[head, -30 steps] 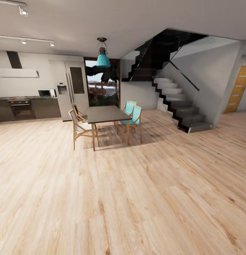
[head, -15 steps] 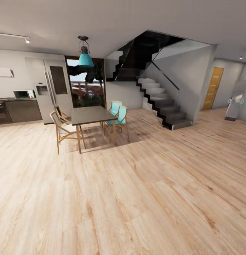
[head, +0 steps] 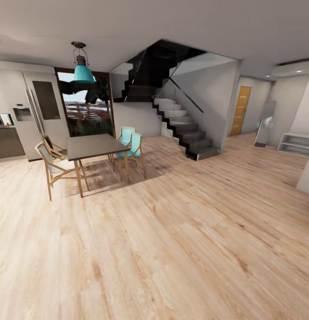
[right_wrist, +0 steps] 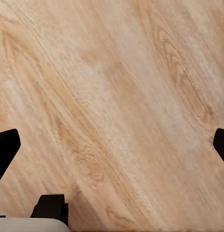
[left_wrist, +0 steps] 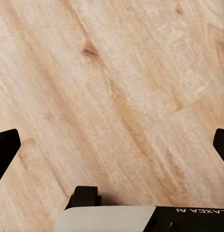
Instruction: Turn on the radio receiver that's on the table in the living room.
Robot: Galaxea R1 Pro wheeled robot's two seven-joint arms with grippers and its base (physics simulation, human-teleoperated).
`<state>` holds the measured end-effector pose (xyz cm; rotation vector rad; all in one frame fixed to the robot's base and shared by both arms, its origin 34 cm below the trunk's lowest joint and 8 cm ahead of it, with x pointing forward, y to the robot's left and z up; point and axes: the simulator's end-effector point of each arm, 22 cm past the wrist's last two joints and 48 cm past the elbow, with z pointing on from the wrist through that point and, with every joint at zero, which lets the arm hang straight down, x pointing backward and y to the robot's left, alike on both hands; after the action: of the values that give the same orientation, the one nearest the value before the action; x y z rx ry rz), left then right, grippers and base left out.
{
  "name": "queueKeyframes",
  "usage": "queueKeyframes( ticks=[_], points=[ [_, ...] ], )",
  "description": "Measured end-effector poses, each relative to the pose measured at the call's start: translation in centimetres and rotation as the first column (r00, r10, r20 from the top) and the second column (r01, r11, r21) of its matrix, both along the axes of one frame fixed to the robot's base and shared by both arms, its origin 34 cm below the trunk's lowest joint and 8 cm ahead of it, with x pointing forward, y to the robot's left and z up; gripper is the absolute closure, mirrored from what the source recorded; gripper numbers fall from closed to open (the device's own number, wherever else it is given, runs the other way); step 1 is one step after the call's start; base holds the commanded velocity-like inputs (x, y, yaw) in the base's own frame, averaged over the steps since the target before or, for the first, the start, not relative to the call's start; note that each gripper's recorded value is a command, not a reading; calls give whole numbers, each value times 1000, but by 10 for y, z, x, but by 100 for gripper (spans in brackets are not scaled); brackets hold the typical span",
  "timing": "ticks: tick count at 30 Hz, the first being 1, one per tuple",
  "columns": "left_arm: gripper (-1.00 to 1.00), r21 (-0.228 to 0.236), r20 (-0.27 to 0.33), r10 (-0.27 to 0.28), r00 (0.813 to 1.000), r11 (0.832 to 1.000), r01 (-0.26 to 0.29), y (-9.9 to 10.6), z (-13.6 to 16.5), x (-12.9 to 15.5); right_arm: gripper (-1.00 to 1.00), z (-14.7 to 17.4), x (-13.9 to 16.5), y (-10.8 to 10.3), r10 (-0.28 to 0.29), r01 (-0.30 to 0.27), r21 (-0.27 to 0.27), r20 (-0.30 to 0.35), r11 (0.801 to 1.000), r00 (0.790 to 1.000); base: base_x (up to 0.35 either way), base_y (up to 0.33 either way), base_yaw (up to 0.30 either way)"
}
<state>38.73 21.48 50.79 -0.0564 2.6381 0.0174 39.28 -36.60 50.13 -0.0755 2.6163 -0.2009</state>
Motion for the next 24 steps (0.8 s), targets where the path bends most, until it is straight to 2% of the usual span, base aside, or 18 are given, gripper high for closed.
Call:
queueKeyframes(
  ticks=[24],
  points=[
    [-100, 4, -4, 0, 1000, 1000, 0, 3, -1, -1, -100, -1, -1, 0, 0, 0, 0, -4, 1000, 1000, 0, 0, -272]
  ],
)
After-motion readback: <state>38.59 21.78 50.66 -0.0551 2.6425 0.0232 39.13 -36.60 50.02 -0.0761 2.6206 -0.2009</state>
